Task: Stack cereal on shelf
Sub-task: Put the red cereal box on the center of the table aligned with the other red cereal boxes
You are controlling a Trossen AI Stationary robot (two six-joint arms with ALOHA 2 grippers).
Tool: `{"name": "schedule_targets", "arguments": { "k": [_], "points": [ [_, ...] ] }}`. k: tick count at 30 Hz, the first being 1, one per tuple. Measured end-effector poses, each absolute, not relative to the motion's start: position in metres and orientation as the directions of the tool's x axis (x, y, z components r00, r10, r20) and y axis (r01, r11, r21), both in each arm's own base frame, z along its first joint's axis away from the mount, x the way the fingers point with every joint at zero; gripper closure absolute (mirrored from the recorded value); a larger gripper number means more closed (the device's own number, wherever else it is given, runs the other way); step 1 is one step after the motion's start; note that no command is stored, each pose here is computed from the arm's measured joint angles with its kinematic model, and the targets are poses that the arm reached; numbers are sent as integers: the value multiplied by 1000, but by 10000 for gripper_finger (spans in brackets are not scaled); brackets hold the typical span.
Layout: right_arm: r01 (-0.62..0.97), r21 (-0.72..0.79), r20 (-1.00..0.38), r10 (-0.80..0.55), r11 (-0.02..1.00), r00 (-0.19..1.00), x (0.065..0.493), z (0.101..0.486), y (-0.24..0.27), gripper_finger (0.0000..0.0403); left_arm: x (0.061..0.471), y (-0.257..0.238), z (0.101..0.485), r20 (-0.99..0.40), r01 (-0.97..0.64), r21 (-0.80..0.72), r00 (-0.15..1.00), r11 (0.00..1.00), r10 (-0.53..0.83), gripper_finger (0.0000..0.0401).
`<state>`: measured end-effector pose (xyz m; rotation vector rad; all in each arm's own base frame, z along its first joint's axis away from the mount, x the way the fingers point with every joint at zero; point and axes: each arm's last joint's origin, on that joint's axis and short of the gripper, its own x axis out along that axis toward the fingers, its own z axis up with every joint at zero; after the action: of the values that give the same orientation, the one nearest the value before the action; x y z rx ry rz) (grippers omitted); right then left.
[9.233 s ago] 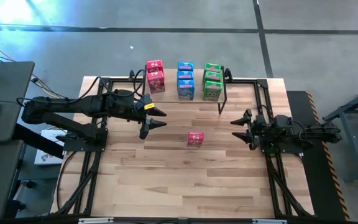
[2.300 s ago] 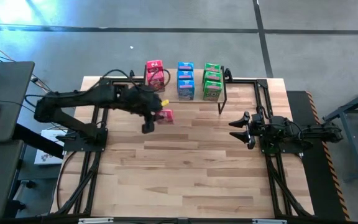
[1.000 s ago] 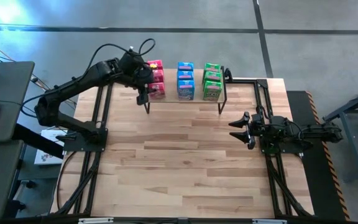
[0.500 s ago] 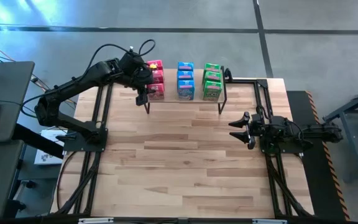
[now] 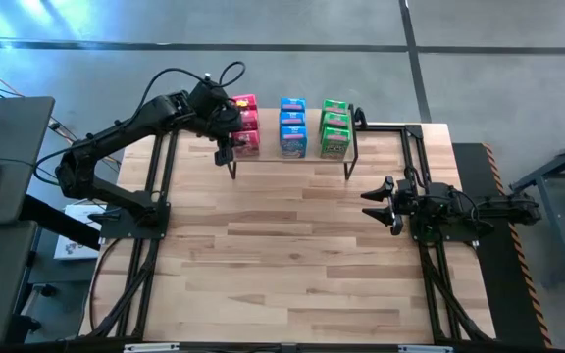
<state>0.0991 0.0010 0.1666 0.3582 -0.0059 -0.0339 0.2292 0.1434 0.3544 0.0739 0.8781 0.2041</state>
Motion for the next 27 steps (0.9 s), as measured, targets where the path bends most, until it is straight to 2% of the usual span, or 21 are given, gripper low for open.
{"name": "schedule_targets", "arguments": {
  "k": [13,27],
  "points": [
    [32,351,0,-34,936,999,99,167,1,153,229,144,354,-763,-156,157,608,975,220,210],
    [32,351,0,-34,936,999,99,167,1,153,228,144,362,-747,-185,179,614,966,256,205]
  ]
}}
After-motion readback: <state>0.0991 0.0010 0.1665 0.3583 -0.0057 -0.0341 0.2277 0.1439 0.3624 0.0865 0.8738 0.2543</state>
